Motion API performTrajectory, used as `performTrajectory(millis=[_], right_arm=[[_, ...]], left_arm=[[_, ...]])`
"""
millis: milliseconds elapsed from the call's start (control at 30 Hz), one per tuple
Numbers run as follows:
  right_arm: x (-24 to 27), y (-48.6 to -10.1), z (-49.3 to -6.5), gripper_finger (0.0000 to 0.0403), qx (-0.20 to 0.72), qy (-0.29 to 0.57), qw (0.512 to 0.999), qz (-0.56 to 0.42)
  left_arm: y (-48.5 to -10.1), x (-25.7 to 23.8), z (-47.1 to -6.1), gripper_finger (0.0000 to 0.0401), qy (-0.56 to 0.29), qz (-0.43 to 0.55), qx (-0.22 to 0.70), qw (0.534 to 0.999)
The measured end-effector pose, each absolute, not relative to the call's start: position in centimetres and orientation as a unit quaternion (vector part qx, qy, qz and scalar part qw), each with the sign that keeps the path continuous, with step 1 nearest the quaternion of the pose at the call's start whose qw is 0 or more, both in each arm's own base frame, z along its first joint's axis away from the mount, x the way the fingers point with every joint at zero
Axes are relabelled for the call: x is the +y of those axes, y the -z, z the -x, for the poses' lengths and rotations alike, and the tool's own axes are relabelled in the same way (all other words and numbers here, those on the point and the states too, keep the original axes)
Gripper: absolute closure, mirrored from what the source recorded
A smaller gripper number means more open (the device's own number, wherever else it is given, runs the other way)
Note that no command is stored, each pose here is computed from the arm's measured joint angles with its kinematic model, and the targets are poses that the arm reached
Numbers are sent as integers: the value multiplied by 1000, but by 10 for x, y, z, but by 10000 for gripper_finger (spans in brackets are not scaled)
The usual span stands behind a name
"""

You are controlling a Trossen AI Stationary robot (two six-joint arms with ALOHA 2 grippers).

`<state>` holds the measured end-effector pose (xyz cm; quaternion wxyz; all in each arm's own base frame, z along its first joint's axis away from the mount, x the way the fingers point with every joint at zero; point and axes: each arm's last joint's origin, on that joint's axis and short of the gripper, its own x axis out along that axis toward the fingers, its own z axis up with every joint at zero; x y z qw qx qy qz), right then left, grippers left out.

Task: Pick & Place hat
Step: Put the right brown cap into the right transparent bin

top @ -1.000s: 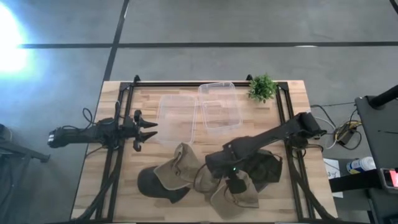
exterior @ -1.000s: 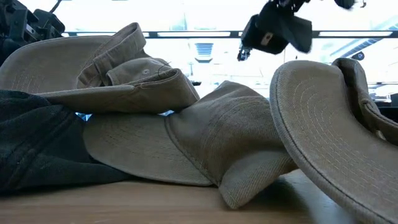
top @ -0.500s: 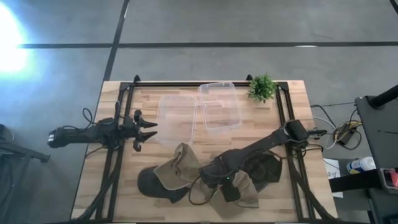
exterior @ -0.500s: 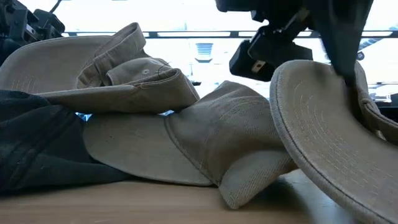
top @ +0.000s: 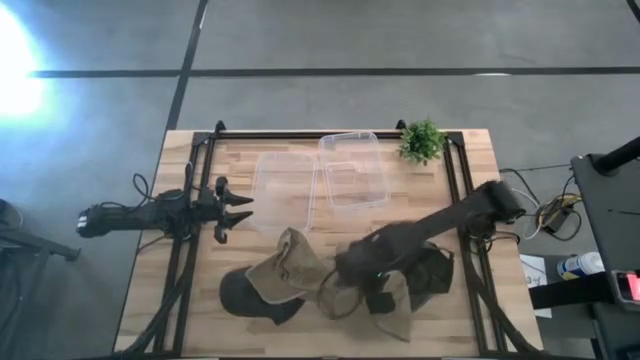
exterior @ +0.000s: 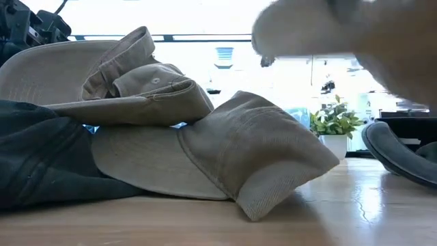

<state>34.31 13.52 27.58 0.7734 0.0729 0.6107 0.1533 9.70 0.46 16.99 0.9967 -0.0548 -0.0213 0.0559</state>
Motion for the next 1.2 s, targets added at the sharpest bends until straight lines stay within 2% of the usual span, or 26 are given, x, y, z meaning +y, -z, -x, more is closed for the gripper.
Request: performTrajectory(millis=[133, 267, 367, 433, 500, 600, 900, 1067, 1200], right_arm=[[101, -331, -311, 389, 546, 3, 831, -105], [68, -383, -273, 389, 357, 258, 890, -119], [51, -404, -251, 389, 180, 436, 872, -128], [41, -409, -244, 389, 99, 507, 846, -133], [30, -410, -245, 389, 64, 543, 825, -142], [11, -400, -259, 389, 84, 570, 805, -141], [-50, -325, -318, 390, 199, 642, 715, -192], [-69, -278, -342, 384, 289, 643, 673, -225], [-69, -256, -359, 364, 349, 605, 678, -230]], left_arm=[[-170, 5, -97, 229, -56, 55, -21, 997], [-170, 5, -97, 229, -56, 55, -21, 997], [-170, 5, -97, 229, -56, 55, -21, 997], [-170, 5, -97, 229, -56, 55, -21, 997], [-170, 5, -97, 229, -56, 55, -21, 997], [-170, 5, -97, 229, -55, 55, -21, 997], [-170, 5, -97, 229, -55, 55, -21, 997], [-170, 5, -97, 229, -56, 55, -21, 997], [-170, 5, -97, 229, -56, 55, -21, 997]])
